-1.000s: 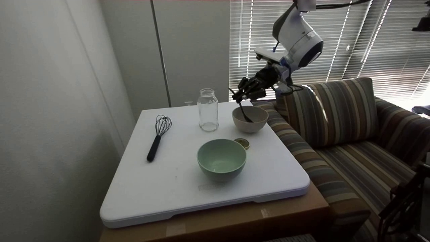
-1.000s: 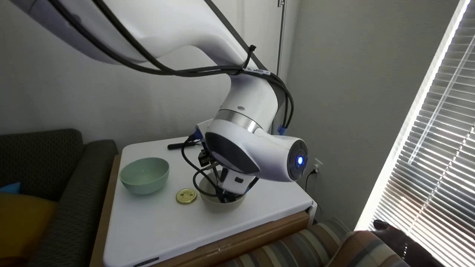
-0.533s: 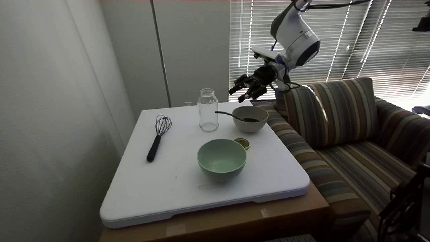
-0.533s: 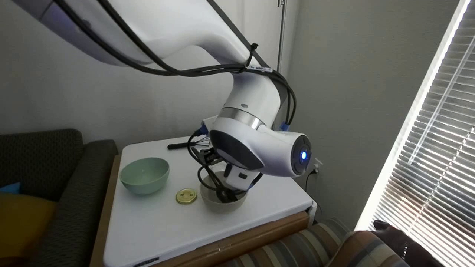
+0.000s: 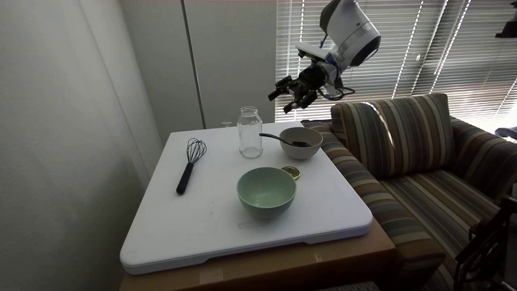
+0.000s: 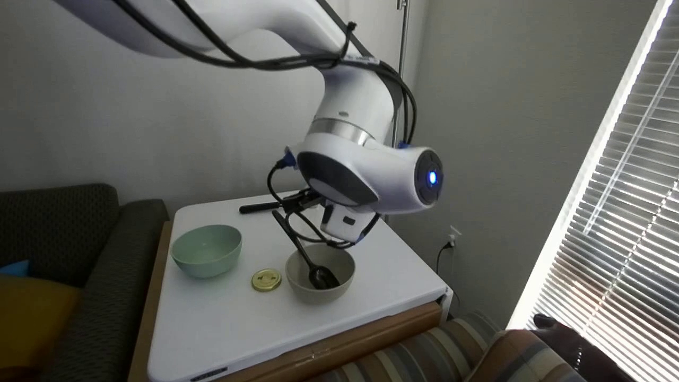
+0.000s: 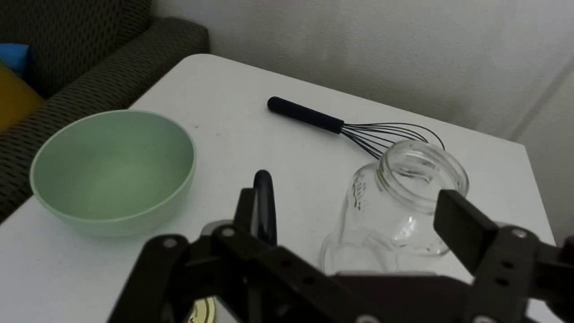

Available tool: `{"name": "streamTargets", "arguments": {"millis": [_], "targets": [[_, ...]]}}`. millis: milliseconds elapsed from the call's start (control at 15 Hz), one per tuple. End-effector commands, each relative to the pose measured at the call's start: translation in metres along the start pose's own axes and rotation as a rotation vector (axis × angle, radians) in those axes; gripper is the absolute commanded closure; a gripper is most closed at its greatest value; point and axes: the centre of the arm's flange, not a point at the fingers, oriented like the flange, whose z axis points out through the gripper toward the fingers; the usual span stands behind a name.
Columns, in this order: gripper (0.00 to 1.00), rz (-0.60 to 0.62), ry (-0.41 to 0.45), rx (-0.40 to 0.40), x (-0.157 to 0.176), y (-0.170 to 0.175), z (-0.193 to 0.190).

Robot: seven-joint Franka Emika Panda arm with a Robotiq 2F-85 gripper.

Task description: Pick the big spoon and put it in the white bowl

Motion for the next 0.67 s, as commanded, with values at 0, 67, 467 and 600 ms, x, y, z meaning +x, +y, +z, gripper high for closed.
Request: {"name": "streamTargets", "arguments": {"millis": [0,67,467,600], "targets": [[0.0,-0.065,0.151,-0.118,-0.078,0.01,-0.001],[0.0,-0.083,0.188,-0.16,-0.099,0.012,0.002],[0.0,-0.17,0.351,-0.31,-0.168,0.005,0.023],[0.0,-0.193,0.402,-0.335,-0.193,0.008,0.025]]}}
